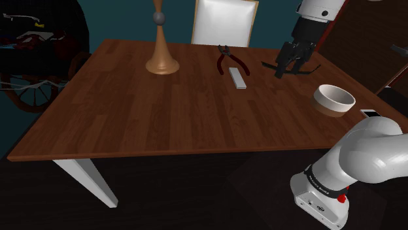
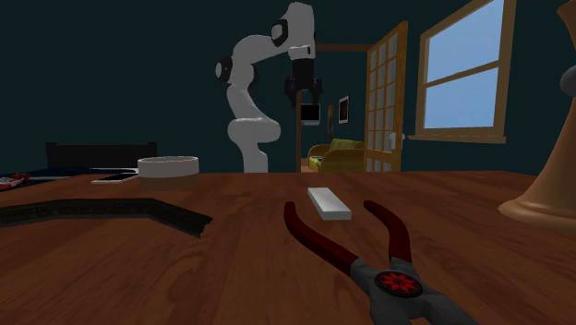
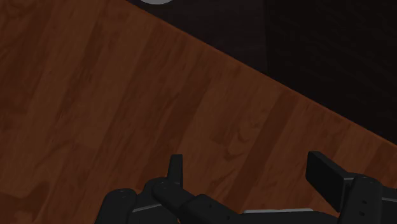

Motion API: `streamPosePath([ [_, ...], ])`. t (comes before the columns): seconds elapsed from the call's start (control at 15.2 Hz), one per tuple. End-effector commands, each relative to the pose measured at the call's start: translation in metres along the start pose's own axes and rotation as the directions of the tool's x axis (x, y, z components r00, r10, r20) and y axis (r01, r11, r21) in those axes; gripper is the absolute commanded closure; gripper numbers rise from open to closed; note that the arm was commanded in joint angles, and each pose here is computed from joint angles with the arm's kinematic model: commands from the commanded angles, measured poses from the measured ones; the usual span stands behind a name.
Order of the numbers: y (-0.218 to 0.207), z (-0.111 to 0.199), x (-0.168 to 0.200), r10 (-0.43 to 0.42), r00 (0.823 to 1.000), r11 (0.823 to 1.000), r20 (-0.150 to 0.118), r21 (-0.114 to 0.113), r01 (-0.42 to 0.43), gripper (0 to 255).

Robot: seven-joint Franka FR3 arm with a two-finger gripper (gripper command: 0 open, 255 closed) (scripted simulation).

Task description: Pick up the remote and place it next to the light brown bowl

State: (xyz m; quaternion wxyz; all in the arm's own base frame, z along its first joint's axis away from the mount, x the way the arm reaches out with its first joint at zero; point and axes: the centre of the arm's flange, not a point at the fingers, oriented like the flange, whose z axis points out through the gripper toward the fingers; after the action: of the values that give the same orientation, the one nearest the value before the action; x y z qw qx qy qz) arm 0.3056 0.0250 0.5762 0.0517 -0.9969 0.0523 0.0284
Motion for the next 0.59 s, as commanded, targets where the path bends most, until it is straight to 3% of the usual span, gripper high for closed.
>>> streamPosePath([
  [0.0, 0.000, 0.000, 0.000, 0.000, 1.000, 1.000, 0.000, 0.000, 0.000, 0],
  [0.53, 0.030, 0.044, 0.086, 0.068, 0.997, 0.997, -0.021, -0.026, -0.068, 0],
])
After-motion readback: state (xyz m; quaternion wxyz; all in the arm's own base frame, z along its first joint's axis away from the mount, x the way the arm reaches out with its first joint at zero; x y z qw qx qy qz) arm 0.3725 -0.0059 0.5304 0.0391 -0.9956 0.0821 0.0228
